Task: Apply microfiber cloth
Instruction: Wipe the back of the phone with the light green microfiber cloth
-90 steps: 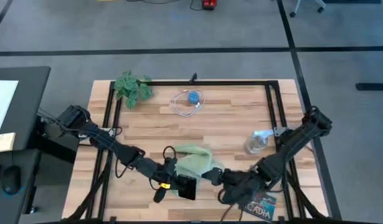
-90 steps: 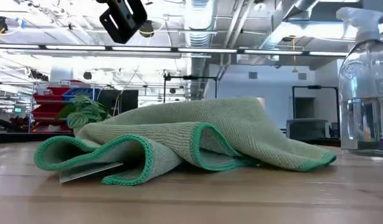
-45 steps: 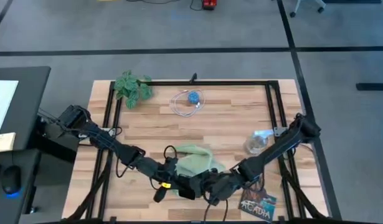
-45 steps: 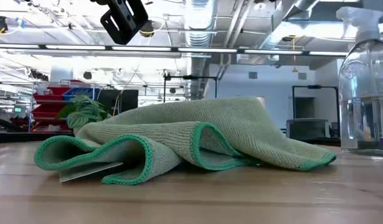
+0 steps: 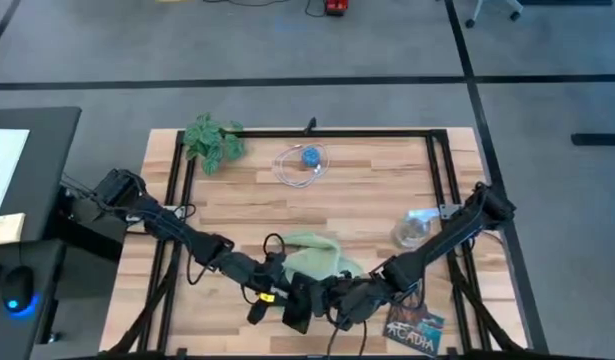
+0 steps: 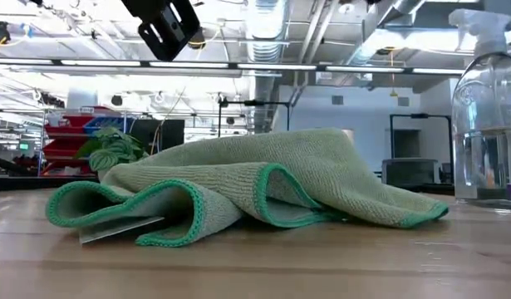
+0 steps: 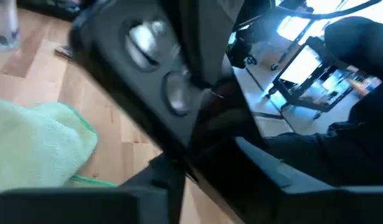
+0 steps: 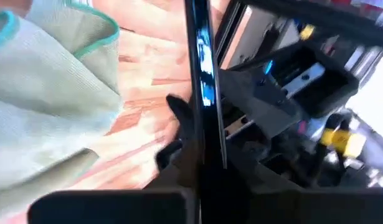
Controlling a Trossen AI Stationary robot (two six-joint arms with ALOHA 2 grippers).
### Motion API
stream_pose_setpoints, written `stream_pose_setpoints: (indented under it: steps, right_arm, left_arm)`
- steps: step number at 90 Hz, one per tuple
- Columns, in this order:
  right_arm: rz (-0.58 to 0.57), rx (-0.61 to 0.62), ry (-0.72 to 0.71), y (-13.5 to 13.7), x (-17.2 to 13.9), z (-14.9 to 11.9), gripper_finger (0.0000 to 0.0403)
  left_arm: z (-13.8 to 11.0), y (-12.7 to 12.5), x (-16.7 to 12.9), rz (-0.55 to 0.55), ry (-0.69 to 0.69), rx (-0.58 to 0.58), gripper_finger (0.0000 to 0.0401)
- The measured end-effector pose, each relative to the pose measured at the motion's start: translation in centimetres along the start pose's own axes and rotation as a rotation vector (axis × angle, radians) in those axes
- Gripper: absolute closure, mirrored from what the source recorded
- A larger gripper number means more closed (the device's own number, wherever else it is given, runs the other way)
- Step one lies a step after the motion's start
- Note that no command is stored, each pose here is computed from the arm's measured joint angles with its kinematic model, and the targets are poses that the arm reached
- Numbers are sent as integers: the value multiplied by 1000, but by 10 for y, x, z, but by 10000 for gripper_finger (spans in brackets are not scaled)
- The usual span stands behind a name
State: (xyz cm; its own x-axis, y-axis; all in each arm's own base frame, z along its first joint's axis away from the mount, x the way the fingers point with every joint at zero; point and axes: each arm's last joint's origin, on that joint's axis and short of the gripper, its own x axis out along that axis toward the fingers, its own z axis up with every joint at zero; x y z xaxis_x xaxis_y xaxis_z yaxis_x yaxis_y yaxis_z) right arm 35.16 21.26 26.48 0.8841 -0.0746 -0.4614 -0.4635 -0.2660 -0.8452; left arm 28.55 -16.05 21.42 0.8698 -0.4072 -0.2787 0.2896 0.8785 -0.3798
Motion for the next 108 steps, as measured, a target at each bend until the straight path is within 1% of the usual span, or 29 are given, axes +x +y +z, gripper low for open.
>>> stream_pose_setpoints:
  steps: [6,14,20,27,35,40,45,54,58,61,66,71,80,88,99,108]
  right_arm:
    - [25,68,16,3,0,0,387]
    - [84,139,45,10,-4,2,391]
    - [148,193,72,18,-6,2,391]
    - [211,305,99,26,-7,2,391]
    - [276,468,150,32,-10,-2,391]
    - [330,572,179,32,-11,-8,391]
    - [397,692,184,28,-13,-15,391]
    - [505,951,172,17,-10,-35,392]
    - [542,1055,180,13,-8,-45,393]
    - [561,1120,192,11,-7,-52,393]
    - [597,1194,202,8,-6,-62,393]
    - [623,1252,205,8,-4,-70,393]
    - [660,1326,235,10,-1,-79,393]
    - [675,1354,270,13,-1,-82,393]
    - [670,1383,280,13,0,-82,393]
    - [667,1395,281,12,0,-82,393]
  left_arm:
    - [0,1,-2,4,22,23,233]
    - [0,7,-8,56,86,34,201]
    - [2,10,-17,118,123,33,188]
    - [10,14,-28,215,103,26,184]
    - [20,16,-38,296,43,38,183]
    - [25,14,-41,305,3,74,184]
    - [30,10,-41,288,-39,124,185]
    - [29,7,-30,265,-89,215,186]
    - [27,7,-23,268,-87,237,186]
    - [27,7,-17,274,-78,248,186]
    - [27,7,-8,295,-57,258,186]
    - [29,6,2,321,-44,261,186]
    - [30,8,18,361,34,276,186]
    - [37,10,26,411,106,260,187]
    - [42,15,34,485,227,219,189]
    - [41,22,41,532,308,199,208]
